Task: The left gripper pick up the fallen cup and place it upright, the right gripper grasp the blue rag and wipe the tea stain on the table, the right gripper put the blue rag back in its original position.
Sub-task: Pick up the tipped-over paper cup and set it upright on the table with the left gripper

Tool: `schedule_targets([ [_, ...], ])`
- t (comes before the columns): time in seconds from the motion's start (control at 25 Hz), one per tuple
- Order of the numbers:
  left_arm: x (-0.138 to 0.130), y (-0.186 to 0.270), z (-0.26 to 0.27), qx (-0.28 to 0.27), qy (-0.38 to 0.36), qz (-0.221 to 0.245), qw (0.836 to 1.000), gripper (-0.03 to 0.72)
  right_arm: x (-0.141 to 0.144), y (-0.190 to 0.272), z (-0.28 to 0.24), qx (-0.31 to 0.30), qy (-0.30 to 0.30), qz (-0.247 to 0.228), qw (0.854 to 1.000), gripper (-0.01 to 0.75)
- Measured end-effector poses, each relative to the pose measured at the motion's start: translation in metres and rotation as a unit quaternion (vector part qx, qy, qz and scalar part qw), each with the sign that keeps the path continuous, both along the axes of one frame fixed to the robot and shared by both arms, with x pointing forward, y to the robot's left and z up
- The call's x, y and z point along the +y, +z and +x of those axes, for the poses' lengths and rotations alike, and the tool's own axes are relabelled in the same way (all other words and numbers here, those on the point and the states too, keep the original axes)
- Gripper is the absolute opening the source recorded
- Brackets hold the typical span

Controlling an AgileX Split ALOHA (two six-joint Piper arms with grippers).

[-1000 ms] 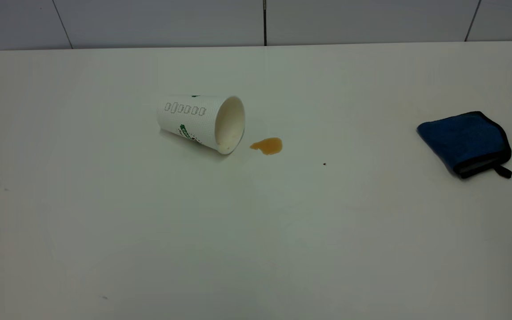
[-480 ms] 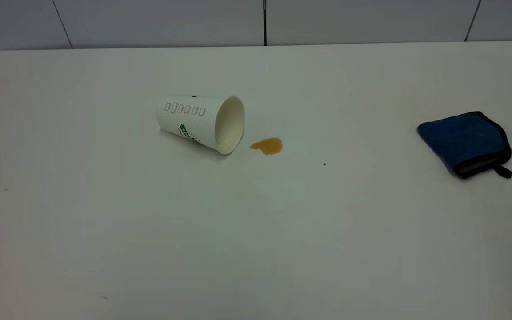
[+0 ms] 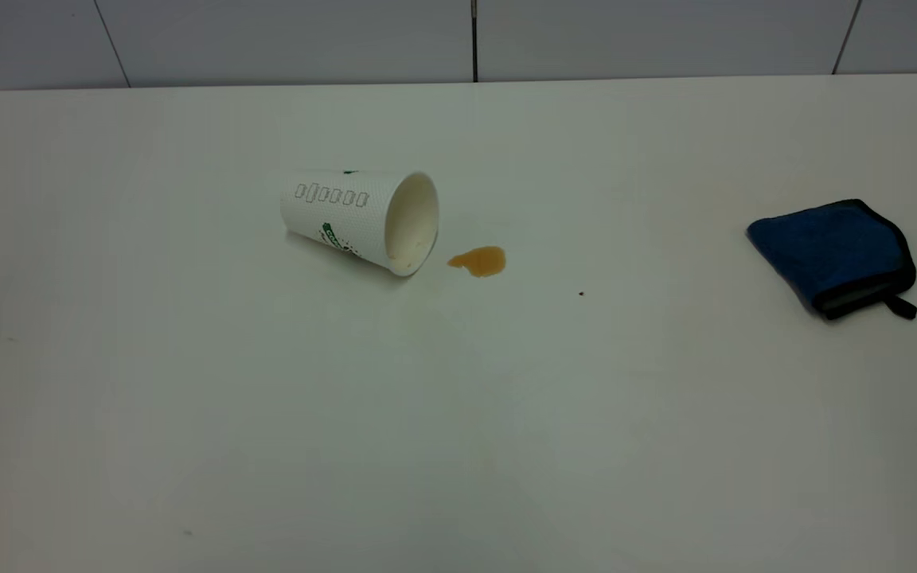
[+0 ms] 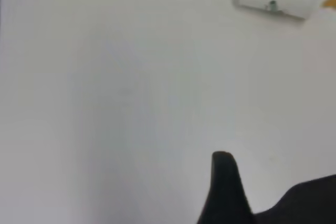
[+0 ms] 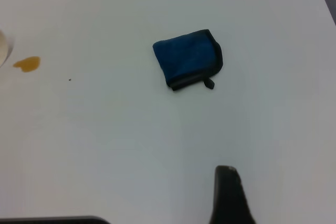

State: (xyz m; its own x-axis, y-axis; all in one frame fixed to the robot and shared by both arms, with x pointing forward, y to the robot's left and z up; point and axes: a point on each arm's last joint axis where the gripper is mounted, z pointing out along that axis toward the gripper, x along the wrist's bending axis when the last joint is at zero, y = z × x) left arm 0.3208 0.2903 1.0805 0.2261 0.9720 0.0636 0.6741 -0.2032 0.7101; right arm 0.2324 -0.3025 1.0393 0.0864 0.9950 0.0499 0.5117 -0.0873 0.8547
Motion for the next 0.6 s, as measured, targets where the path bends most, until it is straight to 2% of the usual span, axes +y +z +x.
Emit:
schedule_targets([
  [0.16,-0.015,-0.006,0.049,-0.001,-0.074,-0.033,0.997,0.566,0.000,0.000,0.000,0.000,0.000,0.000,1.000,0.534],
  [0.36,-0.026,-0.022,0.100,-0.004,-0.129,-0.055,0.990,0.566,0.000,0.000,0.000,0.000,0.000,0.000,1.000,0.534],
  [0.48,-0.037,-0.029,0.125,-0.004,-0.167,-0.057,0.984,0.566,0.000,0.000,0.000,0.000,0.000,0.000,1.000,0.534],
  [0.6,-0.064,-0.037,0.147,-0.011,-0.214,-0.046,0.976,0.566,0.000,0.000,0.000,0.000,0.000,0.000,1.000,0.534],
])
